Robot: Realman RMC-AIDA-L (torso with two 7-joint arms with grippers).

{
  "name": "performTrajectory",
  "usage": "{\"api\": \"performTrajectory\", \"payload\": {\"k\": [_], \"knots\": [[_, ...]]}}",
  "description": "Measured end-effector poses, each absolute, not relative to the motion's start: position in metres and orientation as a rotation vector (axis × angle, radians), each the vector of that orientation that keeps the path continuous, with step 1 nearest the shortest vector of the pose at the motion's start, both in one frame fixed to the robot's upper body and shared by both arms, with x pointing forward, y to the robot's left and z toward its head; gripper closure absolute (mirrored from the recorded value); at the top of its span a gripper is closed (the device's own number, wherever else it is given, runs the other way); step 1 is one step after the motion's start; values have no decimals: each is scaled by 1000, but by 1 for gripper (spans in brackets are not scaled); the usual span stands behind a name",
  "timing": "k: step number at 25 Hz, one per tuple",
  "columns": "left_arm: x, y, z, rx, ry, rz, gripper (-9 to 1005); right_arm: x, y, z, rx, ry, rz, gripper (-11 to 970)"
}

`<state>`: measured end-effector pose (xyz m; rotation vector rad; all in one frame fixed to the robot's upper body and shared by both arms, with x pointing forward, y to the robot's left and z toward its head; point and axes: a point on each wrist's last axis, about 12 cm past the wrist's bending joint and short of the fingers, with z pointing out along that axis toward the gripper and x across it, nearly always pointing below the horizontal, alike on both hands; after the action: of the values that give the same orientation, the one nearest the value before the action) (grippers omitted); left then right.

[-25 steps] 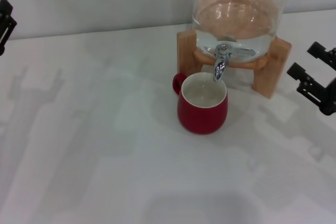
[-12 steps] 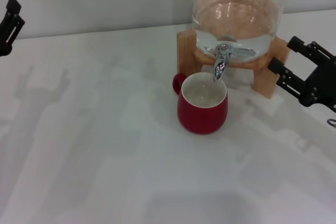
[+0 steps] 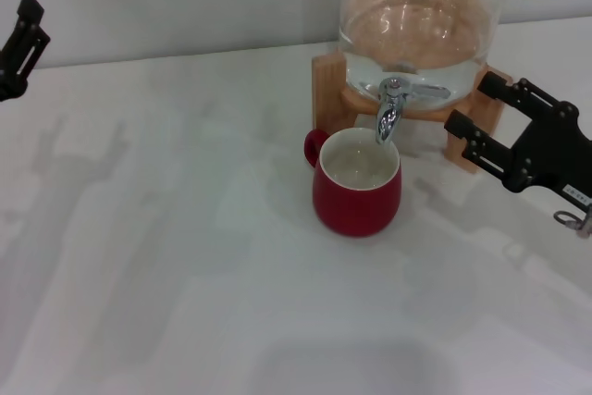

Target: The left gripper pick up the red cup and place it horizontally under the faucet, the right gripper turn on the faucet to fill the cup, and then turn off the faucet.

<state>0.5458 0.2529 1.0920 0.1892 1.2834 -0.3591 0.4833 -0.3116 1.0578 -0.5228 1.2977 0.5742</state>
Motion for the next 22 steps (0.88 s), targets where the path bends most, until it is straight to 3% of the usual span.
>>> {"api": "performTrajectory", "payload": {"k": [22], "knots": [[545, 249, 1090, 197, 1292, -381, 107, 490, -304, 1059, -554, 1295, 592, 286]]}}
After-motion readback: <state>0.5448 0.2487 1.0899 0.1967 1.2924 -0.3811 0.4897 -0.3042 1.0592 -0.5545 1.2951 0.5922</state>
